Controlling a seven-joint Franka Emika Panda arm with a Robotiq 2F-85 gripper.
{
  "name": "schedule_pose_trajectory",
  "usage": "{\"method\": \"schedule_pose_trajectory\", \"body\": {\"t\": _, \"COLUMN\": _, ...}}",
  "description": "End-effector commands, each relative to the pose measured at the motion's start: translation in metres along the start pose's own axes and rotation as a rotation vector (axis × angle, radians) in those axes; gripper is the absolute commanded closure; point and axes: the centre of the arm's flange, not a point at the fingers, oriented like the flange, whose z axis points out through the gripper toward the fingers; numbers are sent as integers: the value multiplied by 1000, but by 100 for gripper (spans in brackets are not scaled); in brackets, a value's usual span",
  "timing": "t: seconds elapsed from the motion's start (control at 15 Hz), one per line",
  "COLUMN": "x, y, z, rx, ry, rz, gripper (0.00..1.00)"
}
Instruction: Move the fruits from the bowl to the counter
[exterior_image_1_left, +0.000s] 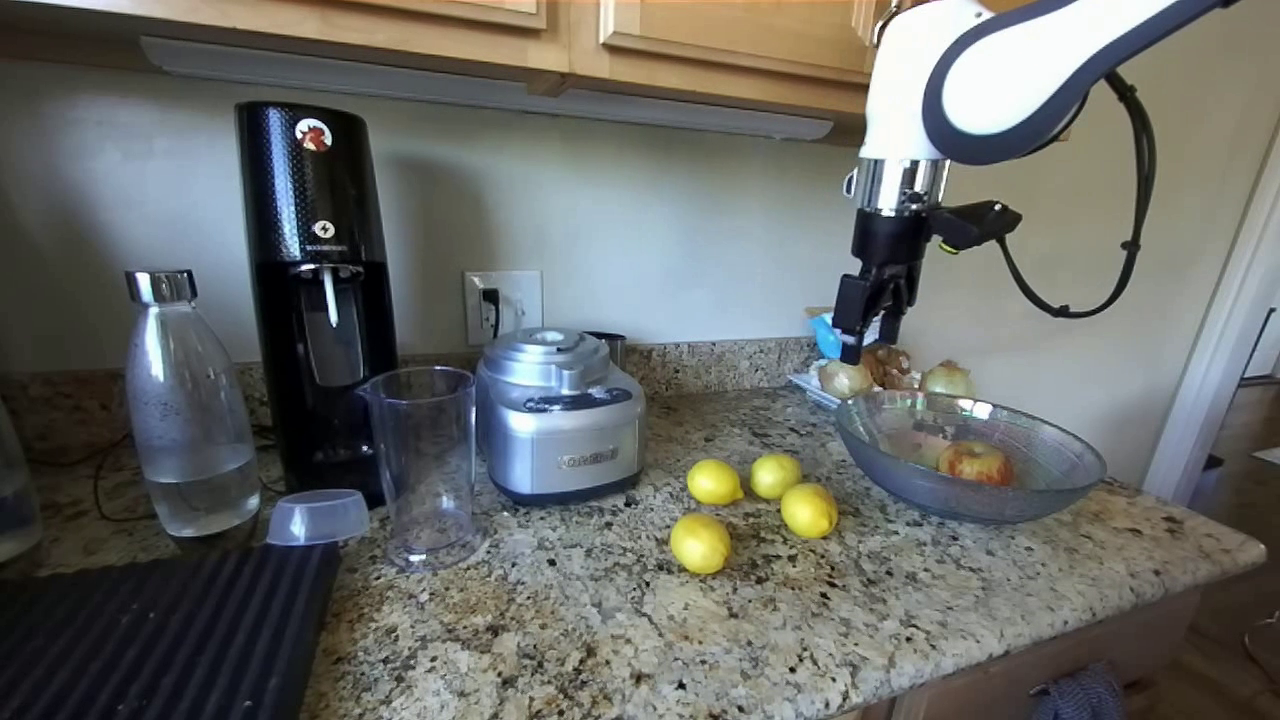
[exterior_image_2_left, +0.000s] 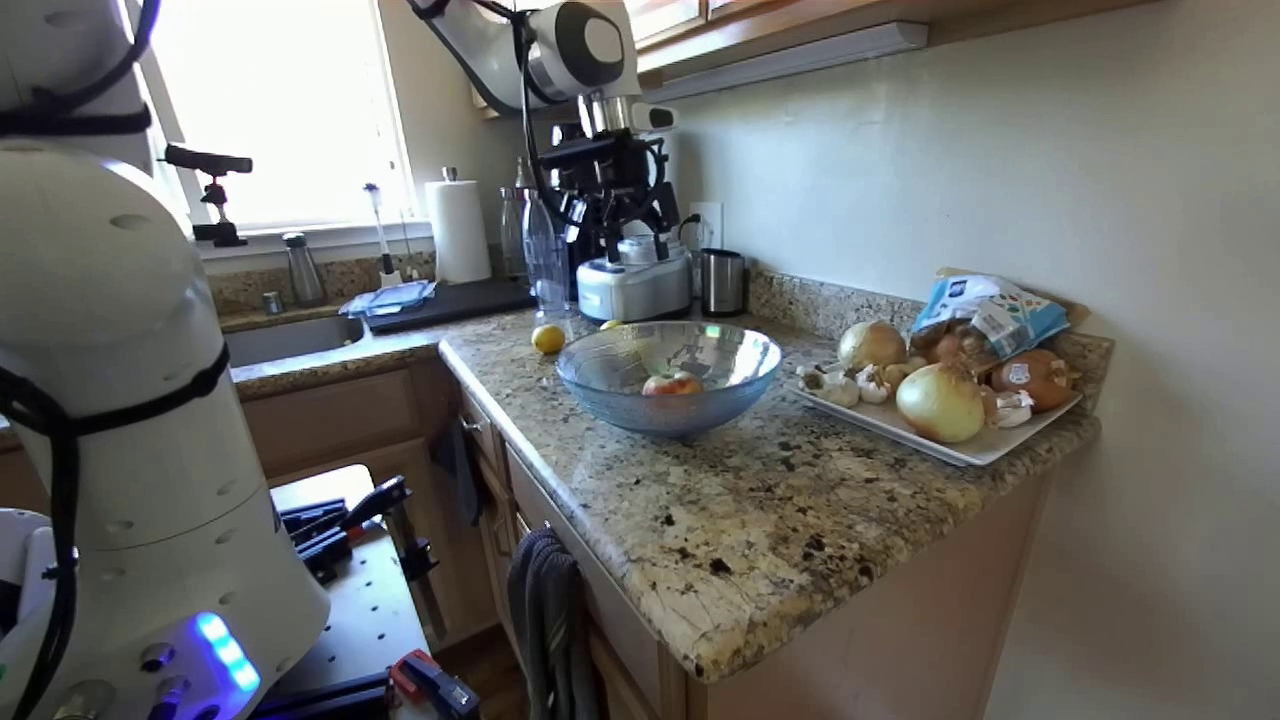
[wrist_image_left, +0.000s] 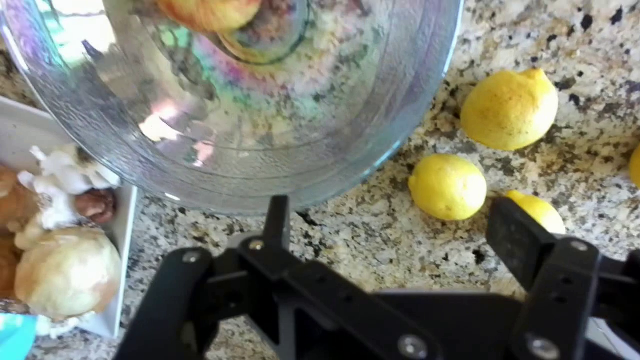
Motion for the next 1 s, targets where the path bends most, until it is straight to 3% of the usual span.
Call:
{"method": "schedule_pose_trajectory", "body": {"t": 0.0, "x": -38, "y": 36, "z": -6, "rx": -15, "ry": -58, "rz": 105, "gripper": 0}}
{"method": "schedule_pose_trajectory", "body": {"t": 0.53, "x": -77, "y": 85, "z": 56, "rx": -22, "ry": -128, "rz": 338, "gripper": 0}}
{"method": "schedule_pose_trajectory", "body": {"t": 0.93, "x": -103, "y": 102, "z": 92, "rx": -11, "ry": -150, "rz": 411, "gripper": 0}}
